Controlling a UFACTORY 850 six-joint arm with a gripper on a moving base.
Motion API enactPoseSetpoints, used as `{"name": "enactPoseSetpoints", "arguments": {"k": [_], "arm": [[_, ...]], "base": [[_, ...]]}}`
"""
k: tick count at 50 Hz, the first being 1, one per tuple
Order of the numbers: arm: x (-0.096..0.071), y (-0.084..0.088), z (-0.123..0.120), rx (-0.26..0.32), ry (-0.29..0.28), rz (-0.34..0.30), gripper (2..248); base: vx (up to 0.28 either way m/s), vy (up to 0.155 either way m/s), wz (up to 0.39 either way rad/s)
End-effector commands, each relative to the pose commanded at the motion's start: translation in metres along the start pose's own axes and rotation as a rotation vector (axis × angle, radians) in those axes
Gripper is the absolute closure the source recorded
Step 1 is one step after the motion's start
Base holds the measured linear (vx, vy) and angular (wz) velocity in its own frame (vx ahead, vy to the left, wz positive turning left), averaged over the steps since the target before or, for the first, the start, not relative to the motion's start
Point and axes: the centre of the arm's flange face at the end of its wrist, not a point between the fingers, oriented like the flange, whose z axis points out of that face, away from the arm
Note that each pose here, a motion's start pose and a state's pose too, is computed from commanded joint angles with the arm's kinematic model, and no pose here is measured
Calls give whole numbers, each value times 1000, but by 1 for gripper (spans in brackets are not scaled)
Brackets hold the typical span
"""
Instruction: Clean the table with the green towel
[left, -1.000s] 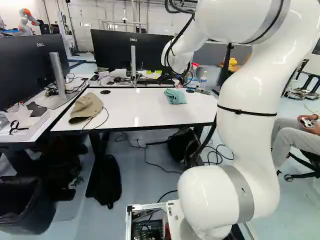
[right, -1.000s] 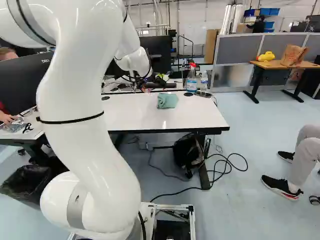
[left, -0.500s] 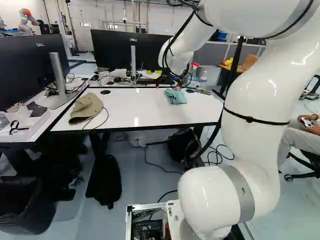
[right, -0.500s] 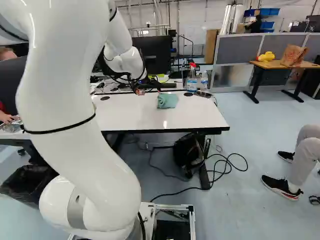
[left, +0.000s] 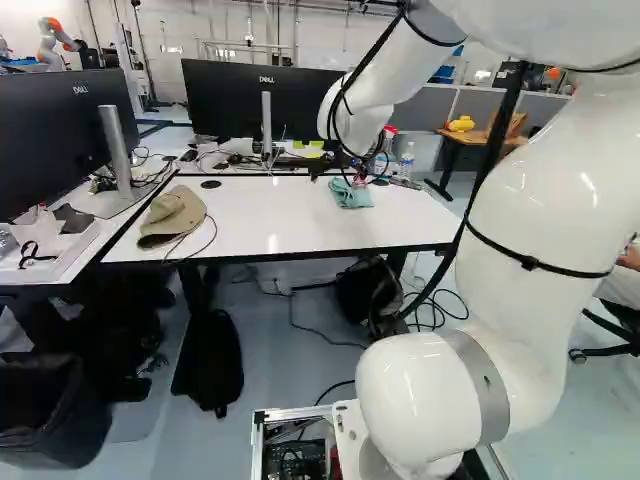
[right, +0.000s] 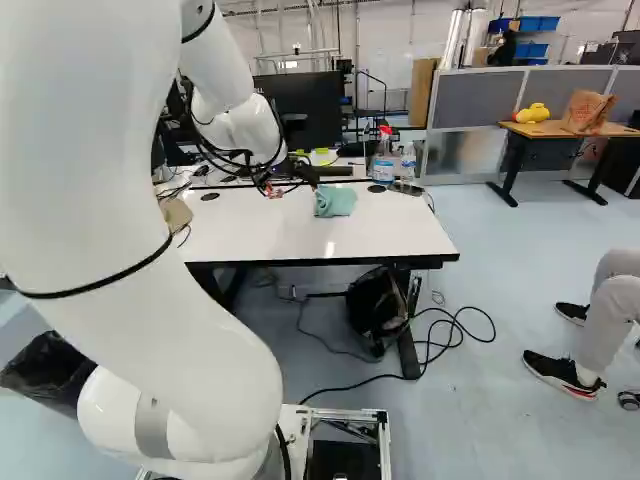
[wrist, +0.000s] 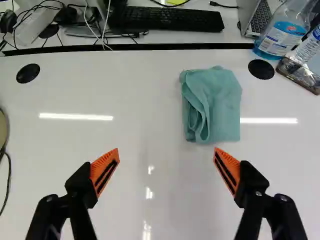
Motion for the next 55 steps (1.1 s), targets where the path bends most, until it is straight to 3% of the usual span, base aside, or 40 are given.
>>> {"name": "enactPoseSetpoints", "arguments": {"k": [27,55], "arm": [[-42,7,-35,-10,-1,12,3],[-50,7,-34,-11,17,12,3]], "base": [[0,0,0],[0,0,0]]}}
